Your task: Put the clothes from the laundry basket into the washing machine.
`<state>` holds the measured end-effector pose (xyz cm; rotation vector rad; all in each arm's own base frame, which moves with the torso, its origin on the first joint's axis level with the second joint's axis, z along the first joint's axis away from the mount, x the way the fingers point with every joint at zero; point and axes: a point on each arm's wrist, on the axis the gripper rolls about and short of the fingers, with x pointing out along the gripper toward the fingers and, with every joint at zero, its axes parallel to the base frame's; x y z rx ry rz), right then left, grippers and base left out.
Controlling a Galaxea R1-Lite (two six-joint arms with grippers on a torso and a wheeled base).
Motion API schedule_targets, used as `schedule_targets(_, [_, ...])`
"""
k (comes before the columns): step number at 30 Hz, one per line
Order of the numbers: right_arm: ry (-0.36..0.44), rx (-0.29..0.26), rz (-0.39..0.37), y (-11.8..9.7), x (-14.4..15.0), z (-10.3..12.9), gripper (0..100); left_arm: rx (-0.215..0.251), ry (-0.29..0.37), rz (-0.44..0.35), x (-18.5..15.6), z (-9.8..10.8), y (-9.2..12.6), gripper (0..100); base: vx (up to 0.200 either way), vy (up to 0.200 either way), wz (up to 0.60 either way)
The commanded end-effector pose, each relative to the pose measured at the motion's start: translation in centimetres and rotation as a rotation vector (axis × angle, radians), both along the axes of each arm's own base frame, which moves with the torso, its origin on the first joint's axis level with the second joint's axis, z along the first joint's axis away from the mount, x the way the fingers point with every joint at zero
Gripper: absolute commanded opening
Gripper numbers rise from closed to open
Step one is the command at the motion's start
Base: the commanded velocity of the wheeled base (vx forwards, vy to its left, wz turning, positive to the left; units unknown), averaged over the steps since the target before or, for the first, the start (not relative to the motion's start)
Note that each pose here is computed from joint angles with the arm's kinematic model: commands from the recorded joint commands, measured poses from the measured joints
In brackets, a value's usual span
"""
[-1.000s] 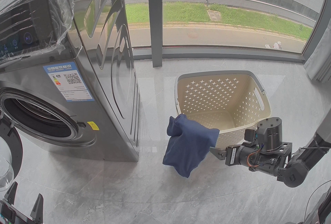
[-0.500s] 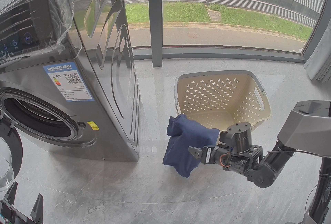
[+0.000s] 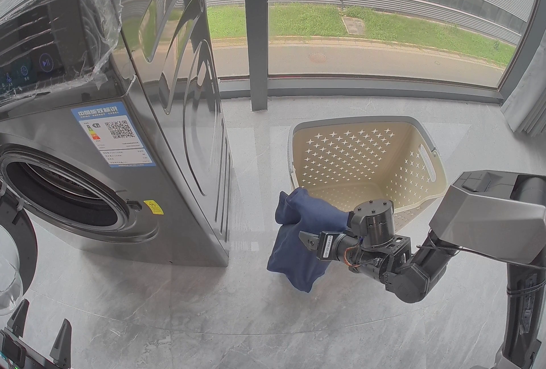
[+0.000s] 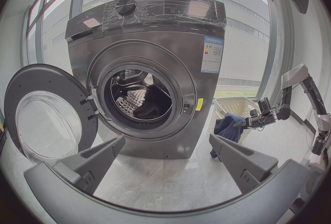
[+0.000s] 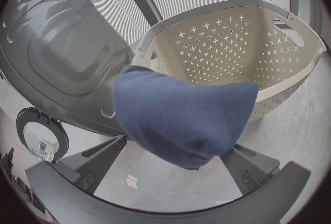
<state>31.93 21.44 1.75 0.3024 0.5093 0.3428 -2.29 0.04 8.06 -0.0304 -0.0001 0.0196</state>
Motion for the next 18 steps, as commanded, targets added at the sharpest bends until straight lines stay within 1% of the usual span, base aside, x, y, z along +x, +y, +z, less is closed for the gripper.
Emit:
schedule_targets(1, [-0.015, 0.015, -0.045, 0.5, 1.1, -0.5, 100, 0.0, 0.004, 0.0, 0.0, -0.4, 0.0, 100, 0.0, 0.0, 0.0])
schedule_targets(6, [-0.019, 0.021, -0.053, 0.6, 1.2, -0.4, 100, -0.002, 0.004, 0.0, 0.0, -0.4, 0.0, 100, 0.0, 0.0, 0.0])
schedule_targets(7, [-0.02, 0.023, -0.055, 0.6, 1.2, -0.4, 0, -0.002, 0.004, 0.0, 0.0, -0.4, 0.0, 100, 0.0, 0.0, 0.0])
schedule_targets(13, [-0.039, 0.035, -0.045, 0.8, 0.9, -0.3, 0, -0.002, 0.004, 0.0, 0.0, -0.4, 0.0, 100, 0.0, 0.0, 0.0])
schedule_targets(16, [-0.061, 0.041, -0.024, 0.9, -0.1, 0.0, 0, -0.002, 0.004, 0.0, 0.0, -0.4, 0.0, 100, 0.0, 0.0, 0.0])
schedule_targets(18, [-0.087, 0.053, -0.006, 1.0, -0.9, 0.6, 0, -0.002, 0.004, 0.0, 0.0, -0.4, 0.0, 100, 0.0, 0.0, 0.0])
